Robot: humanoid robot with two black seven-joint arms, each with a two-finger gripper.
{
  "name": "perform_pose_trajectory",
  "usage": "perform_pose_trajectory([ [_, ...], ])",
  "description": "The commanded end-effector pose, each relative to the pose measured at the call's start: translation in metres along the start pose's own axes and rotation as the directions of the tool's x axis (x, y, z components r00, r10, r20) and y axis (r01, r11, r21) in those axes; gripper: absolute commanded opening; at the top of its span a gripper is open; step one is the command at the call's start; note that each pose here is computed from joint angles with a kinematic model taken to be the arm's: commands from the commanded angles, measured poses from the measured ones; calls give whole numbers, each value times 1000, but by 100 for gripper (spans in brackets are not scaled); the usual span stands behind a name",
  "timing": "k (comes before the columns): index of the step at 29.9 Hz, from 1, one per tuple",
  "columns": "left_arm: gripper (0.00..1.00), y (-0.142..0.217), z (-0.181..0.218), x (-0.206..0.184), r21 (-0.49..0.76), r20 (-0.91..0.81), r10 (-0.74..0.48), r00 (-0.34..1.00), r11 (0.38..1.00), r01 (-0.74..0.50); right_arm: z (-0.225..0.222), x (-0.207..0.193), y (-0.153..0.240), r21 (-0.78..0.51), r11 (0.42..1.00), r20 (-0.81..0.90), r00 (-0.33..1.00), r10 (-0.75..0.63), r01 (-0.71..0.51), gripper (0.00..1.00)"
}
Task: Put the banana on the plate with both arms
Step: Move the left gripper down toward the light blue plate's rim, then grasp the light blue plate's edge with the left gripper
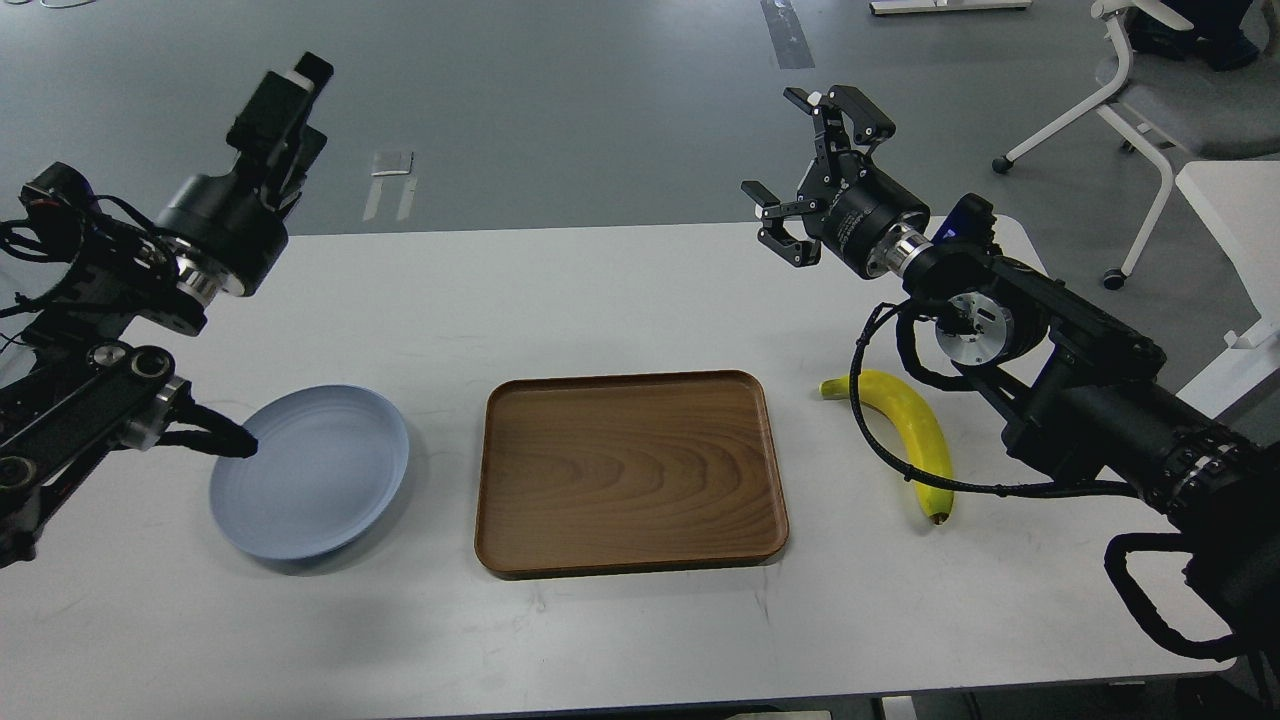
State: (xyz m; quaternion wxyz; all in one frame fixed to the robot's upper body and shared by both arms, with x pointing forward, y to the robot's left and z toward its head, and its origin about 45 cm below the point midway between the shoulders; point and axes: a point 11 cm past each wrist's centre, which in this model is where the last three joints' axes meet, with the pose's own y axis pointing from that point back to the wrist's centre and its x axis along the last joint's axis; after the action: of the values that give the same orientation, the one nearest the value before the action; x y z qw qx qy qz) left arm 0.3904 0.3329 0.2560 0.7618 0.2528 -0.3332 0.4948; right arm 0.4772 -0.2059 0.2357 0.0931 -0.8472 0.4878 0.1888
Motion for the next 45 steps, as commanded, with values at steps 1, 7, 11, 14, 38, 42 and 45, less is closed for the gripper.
perform_pose_trajectory([
  [1, 98, 47, -60, -11, 145, 296, -93, 951, 988, 51, 3, 5, 4, -4, 1000, 2, 1000, 12, -12, 100],
  [7, 98, 106, -122, -41, 306, 396, -256, 882, 942, 136, 9, 8, 7, -13, 1000, 7, 1000, 26, -26, 100],
  [11, 98, 139, -139, -55, 356, 374, -334, 865, 913, 198, 11, 7, 7, -21, 999, 3, 1000, 24, -24, 100],
  [14, 89, 154, -144, -68, 363, 341, -362, 868, 902, 233, 14, 7, 8, -31, 999, -3, 1000, 23, -23, 100],
  [38, 55, 187, -169, -76, 467, 268, -367, 891, 858, 213, 20, 18, 15, -44, 997, -8, 998, 66, -66, 100],
  [42, 57, 184, -167, -79, 459, 263, -364, 893, 862, 216, 23, 18, 16, -46, 997, -6, 998, 68, -68, 100],
  [45, 64, 180, -166, -76, 451, 270, -357, 894, 867, 210, 23, 19, 16, -48, 996, -7, 997, 72, -73, 100],
])
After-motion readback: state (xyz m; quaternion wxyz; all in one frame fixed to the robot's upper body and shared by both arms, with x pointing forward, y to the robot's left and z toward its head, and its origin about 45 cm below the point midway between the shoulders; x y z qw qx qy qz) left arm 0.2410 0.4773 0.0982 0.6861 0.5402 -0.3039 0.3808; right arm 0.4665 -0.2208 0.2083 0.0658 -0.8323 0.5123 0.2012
